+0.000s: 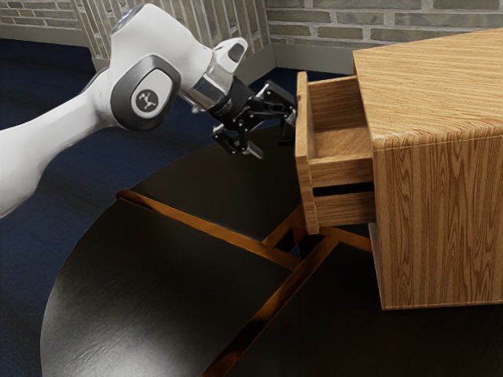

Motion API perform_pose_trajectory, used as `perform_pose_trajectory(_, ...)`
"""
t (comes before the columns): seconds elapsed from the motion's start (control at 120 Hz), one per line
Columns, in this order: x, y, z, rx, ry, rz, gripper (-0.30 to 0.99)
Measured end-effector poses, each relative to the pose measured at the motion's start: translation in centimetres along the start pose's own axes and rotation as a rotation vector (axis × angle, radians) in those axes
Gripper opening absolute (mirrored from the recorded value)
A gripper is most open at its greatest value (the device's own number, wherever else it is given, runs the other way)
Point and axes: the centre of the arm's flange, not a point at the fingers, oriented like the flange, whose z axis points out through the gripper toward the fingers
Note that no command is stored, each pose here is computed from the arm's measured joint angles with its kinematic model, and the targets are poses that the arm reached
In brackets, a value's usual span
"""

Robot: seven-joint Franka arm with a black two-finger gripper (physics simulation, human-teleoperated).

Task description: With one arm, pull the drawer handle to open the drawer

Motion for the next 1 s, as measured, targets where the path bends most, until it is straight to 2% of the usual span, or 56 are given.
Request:
perform_pose_trajectory(0.275, -2.9, 0.0, -1.1, 0.005, -0.048, 0.021, 0.67)
perform_pose_trajectory(1.0, -2.9, -7.1, -6.6, 0.028, -0.019, -0.038, 0.69)
